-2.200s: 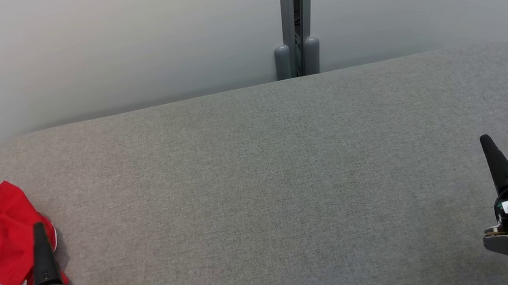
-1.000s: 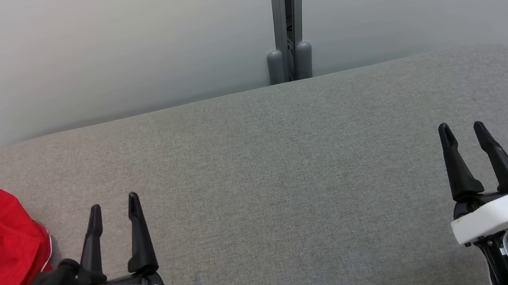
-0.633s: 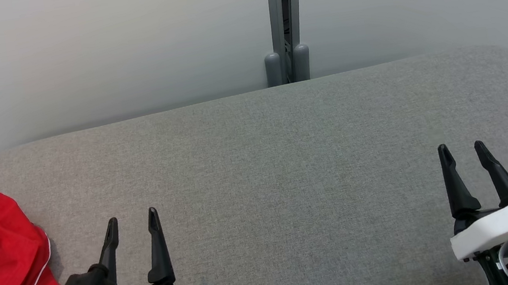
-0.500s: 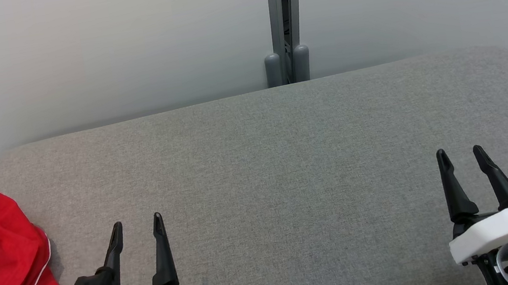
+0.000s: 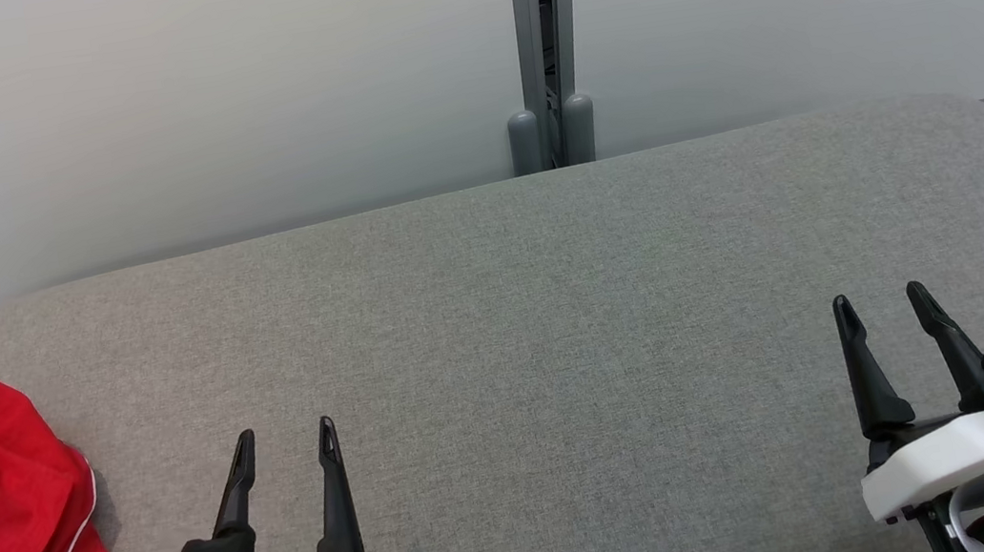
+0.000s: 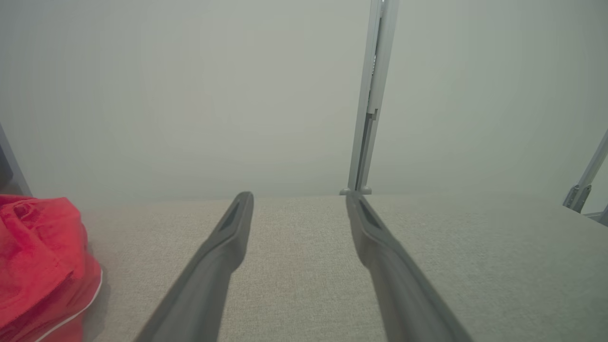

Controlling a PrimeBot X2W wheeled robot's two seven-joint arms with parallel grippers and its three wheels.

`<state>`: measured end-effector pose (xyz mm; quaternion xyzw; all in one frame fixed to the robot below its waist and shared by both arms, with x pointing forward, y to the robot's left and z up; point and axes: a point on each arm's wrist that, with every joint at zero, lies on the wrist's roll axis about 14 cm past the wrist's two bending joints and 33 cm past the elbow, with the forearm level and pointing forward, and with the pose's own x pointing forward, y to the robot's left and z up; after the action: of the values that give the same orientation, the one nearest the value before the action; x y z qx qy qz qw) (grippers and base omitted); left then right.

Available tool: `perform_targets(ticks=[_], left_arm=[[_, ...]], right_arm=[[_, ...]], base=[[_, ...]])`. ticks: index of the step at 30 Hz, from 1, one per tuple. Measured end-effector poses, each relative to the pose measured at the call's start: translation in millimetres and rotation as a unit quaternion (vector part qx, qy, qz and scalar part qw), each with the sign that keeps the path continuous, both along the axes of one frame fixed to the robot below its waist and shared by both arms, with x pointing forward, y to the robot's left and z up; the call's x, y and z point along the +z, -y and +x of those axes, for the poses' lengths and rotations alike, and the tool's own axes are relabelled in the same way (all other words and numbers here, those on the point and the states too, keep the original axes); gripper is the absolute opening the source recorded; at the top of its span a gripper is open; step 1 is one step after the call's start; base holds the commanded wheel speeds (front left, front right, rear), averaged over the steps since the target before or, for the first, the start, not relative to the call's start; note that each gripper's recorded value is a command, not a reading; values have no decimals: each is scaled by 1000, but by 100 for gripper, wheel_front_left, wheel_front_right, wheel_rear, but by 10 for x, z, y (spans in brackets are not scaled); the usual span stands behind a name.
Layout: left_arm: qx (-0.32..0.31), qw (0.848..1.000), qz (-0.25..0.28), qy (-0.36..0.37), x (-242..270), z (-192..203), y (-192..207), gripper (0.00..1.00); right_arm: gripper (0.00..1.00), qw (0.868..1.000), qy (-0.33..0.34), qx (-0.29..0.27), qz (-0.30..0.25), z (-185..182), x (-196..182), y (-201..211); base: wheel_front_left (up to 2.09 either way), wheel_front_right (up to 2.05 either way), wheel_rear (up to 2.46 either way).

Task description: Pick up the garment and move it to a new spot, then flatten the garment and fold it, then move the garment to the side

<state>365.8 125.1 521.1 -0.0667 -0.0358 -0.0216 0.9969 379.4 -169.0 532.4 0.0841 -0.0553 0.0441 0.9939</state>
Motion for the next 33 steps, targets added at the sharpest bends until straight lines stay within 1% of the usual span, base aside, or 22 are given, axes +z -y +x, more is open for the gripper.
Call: perform_targets(ticks=[8, 14, 24, 33], left_arm=[[-4, 1000, 18, 9, 1, -34, 33, 100], [-6, 999, 35, 23, 46, -47, 52, 100], [-9, 997, 64, 39, 85, -94, 95, 100], [-8, 996, 75, 49, 111, -102, 97, 100]], right_arm=[[100, 1000, 4, 4, -10, -39, -12, -32], [100, 1000, 4, 3, 11, -58, -34, -26], [100, 1000, 16, 12, -20, -78, -4, -87], [100, 1000, 17, 16, -21, -91, -38, -116]], base=[[0, 0, 0], [0, 0, 0], [0, 0, 0], [0, 0, 0]])
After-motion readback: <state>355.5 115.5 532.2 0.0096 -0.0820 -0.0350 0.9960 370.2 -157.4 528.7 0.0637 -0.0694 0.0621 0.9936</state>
